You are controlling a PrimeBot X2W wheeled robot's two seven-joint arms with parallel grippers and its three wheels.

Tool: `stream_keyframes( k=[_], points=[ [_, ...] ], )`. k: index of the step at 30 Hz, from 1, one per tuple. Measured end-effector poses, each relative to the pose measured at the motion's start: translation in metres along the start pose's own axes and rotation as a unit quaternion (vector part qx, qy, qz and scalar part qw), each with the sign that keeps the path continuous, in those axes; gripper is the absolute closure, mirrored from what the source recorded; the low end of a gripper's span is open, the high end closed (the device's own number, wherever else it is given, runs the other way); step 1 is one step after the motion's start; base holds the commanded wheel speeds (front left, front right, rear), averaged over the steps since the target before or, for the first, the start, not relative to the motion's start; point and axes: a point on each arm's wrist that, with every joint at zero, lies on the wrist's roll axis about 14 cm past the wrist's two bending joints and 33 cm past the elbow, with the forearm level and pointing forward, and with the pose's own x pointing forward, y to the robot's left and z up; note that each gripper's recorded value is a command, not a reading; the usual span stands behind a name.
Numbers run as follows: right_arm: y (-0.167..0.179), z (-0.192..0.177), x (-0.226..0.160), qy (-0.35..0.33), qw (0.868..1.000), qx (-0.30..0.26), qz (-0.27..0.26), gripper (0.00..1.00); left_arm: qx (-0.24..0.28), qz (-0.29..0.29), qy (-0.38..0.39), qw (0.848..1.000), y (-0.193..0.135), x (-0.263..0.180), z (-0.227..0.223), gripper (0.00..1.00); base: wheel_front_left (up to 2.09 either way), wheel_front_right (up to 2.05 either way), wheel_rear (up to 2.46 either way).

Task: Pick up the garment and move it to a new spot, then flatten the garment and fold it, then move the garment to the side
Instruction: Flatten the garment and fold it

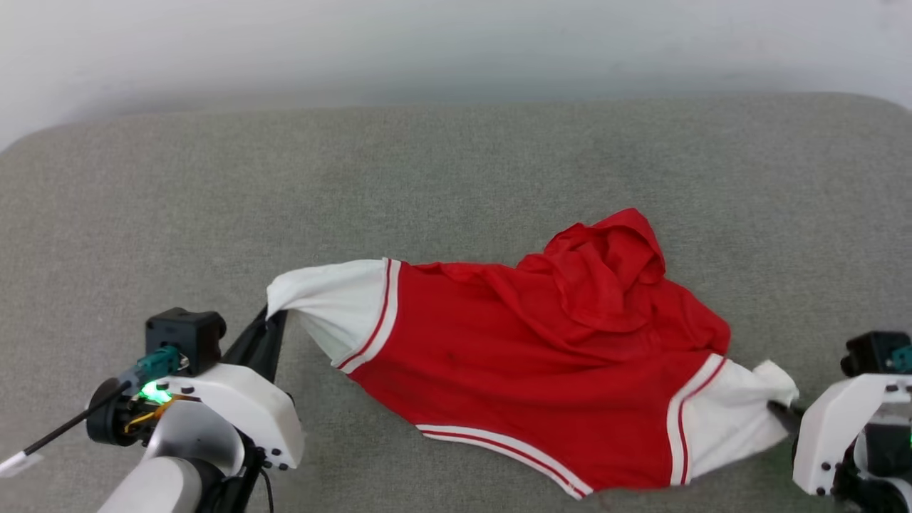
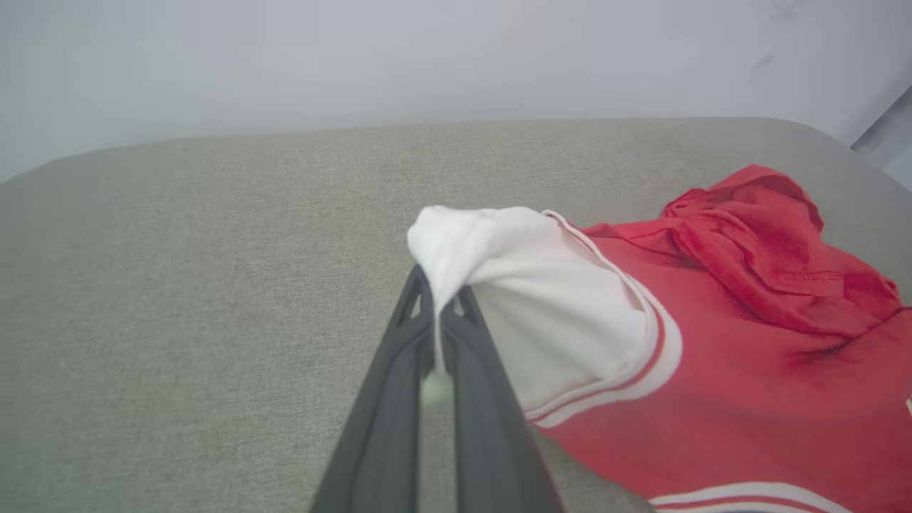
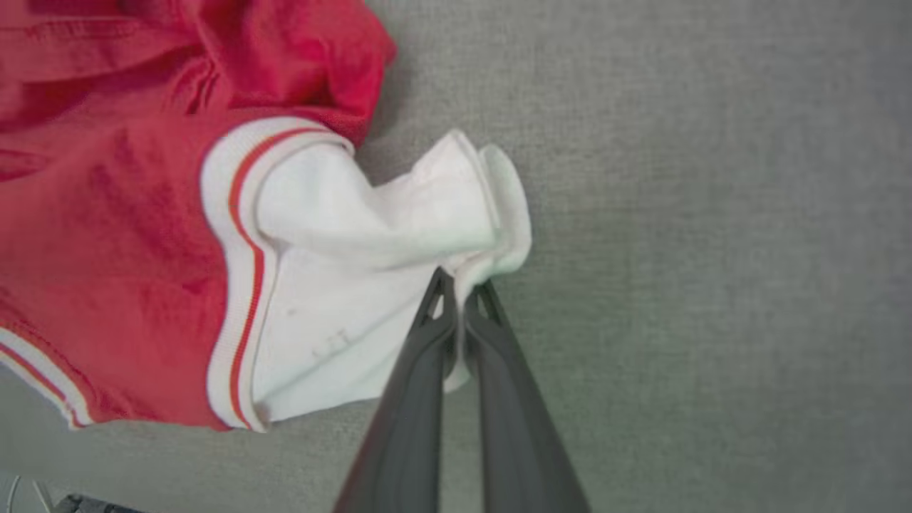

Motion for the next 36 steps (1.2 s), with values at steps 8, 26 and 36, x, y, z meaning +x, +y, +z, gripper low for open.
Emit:
stream_keyframes(
  k=[8,26,36],
  points=[
    [0.012,0.106,-0.051,-0.183,0.981,-0.057,-0.001,1.0,0.034,-0.007,-0.079,0.996,0.003,-0.001,0.069,1.0,0.0,0.0,0.0],
    [0.092,0.337,-0.118,-0.451,0.883,-0.118,0.057,1.0,0.07,-0.009,-0.247,0.966,0.013,0.072,0.254,1.0,0.0,0.0,0.0],
    [0.127,0.444,-0.134,-0.563,0.812,-0.134,0.073,1.0,0.107,0.018,-0.323,0.94,0.035,0.13,0.338,1.0,0.0,0.0,0.0]
  ],
)
